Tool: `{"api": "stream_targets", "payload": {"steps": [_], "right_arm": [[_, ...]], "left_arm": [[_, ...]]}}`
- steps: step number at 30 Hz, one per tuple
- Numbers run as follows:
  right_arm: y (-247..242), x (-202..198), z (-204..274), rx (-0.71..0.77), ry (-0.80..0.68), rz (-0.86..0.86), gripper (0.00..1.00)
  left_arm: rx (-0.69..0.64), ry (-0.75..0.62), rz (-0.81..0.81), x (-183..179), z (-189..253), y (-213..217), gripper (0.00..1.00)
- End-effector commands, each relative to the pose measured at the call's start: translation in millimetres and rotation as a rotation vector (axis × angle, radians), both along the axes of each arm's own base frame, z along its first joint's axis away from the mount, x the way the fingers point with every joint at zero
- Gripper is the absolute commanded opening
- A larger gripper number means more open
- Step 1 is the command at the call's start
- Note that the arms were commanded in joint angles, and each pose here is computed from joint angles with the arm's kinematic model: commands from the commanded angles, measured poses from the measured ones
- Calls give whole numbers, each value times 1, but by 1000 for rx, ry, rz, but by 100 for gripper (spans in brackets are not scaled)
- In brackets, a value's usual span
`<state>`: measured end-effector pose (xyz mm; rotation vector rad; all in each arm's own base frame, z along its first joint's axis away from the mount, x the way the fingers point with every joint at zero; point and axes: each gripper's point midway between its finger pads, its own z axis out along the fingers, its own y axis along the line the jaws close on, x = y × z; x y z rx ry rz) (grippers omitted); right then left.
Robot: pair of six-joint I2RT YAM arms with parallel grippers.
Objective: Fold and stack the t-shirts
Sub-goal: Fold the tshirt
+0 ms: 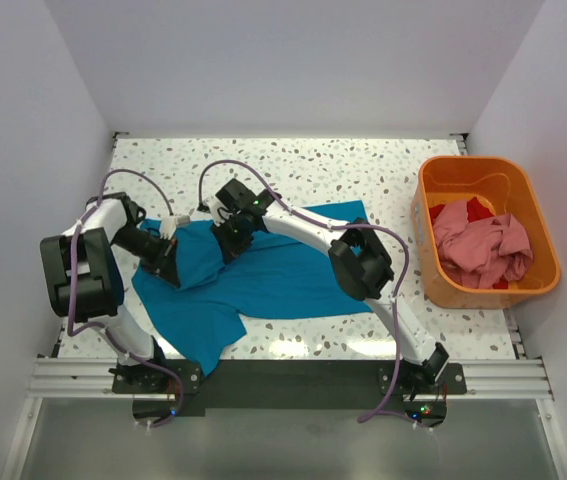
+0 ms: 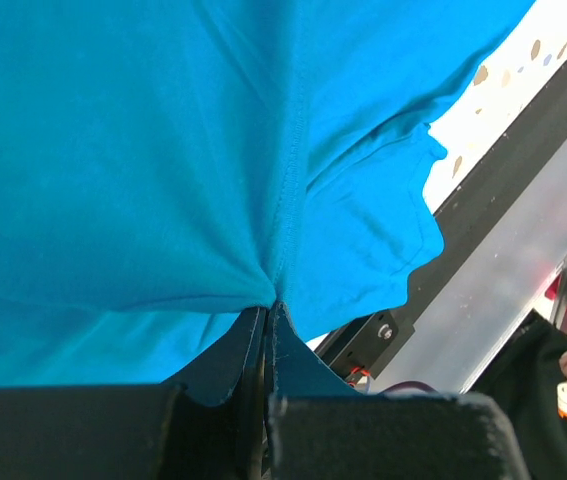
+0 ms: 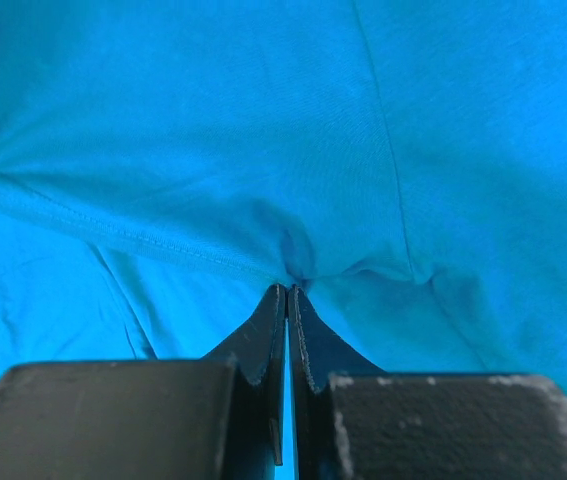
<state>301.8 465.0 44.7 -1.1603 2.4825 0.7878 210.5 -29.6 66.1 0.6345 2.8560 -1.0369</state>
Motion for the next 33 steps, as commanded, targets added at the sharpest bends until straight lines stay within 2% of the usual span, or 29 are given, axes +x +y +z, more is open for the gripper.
{"api": "stream_targets", "payload": {"steps": [1, 4, 5, 6, 7, 8, 9, 10, 11, 13, 16, 17, 22, 27, 33], "right_arm": [[-3, 3, 39, 48, -45, 9, 0], [-4, 2, 38, 46, -41, 18, 0], [-5, 0, 38, 40, -33, 26, 4], [-7, -2, 37, 29, -34, 43, 20], [-12, -3, 41, 17, -29, 49, 27], [-16, -1, 45, 16, -31, 49, 35], [-21, 1, 50, 16, -37, 47, 49], [-29, 3, 50, 11, -38, 49, 55], [-40, 15, 67, 37, -57, 19, 58], [-57, 29, 76, 44, -81, 8, 63], [-97, 59, 90, 20, -118, -46, 61], [-114, 71, 89, 0, -127, -74, 60], [-184, 99, 72, -148, -168, -140, 43], [-251, 120, 48, -315, -200, -210, 33], [-290, 121, 10, -471, -196, -208, 29]], "left_arm": [[-7, 6, -40, -8, 0, -4, 0], [-3, 19, -34, -8, -3, -4, 3], [-7, 14, -34, -7, -2, -3, 6], [-19, 7, -31, -6, 0, -3, 9], [-36, 7, -20, -5, 4, -3, 21], [-61, -36, 5, 7, 13, 2, 28], [-63, -60, 23, 15, 18, 6, 34], [-61, -89, 43, 25, 22, 12, 44], [-68, -164, 84, 46, 37, 22, 47], [-66, -233, 109, 68, 46, 31, 48], [4, -339, 190, 109, 52, 46, 48], [25, -331, 226, 115, 49, 49, 48], [94, -331, 334, 150, 24, 66, 41], [174, -288, 401, 161, -4, 73, 38], [273, -249, 429, 164, -32, 83, 34]]}}
